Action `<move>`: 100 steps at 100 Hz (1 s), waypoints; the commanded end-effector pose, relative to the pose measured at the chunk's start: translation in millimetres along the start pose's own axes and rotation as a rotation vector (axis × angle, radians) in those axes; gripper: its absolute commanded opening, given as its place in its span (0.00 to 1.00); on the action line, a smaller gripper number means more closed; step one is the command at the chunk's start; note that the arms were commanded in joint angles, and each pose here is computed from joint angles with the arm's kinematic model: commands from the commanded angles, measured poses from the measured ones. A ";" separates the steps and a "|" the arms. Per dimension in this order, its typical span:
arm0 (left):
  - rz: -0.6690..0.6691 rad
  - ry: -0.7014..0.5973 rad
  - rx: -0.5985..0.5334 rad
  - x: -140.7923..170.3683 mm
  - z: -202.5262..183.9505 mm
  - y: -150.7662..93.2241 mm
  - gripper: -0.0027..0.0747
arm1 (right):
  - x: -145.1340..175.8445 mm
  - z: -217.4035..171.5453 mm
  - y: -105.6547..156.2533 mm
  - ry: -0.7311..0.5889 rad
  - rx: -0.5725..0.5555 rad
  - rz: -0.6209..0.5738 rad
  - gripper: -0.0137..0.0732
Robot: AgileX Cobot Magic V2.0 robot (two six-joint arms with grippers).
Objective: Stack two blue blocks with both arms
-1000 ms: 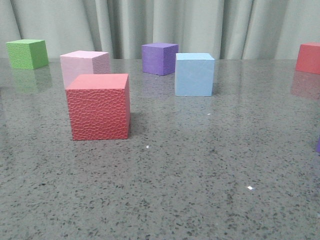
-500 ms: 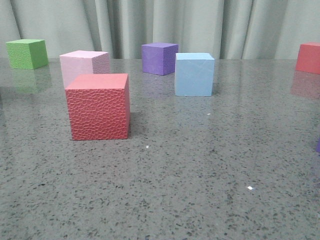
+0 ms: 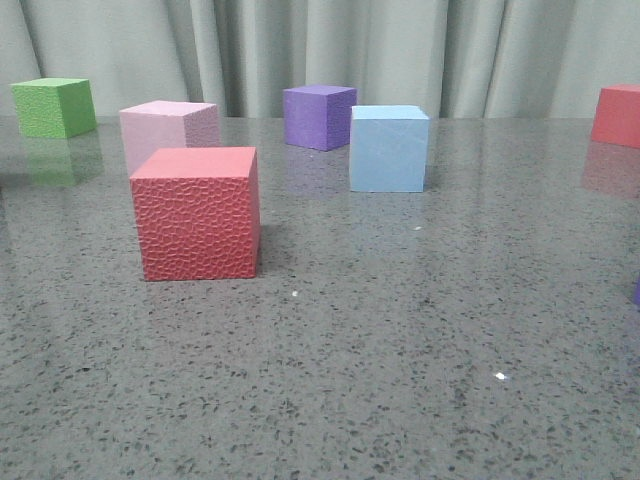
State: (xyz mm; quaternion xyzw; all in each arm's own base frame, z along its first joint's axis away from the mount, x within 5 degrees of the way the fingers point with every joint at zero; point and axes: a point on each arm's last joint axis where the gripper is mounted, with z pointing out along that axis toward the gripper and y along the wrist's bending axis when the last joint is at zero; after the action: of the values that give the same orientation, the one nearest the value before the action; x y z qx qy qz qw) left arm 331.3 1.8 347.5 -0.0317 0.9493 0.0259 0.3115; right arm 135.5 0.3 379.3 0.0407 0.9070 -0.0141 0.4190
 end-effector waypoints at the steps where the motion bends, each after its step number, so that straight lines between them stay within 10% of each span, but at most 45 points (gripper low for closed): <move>1: 0.002 -0.090 0.004 -11.4 -15.6 0.5 0.93 | -10.8 -6.6 -1.7 -0.095 0.008 -0.013 0.86; 100: 0.022 0.106 -0.009 -2.2 46.9 -3.6 0.93 | -12.3 -5.7 -1.2 -0.106 0.006 -0.013 0.86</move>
State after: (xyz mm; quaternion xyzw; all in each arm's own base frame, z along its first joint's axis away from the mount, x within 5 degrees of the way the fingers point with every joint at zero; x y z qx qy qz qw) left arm 362.5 1.6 287.7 -0.0244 0.9751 0.0328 0.2182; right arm 136.2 0.4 380.2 0.0400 0.9044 -0.0135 0.4246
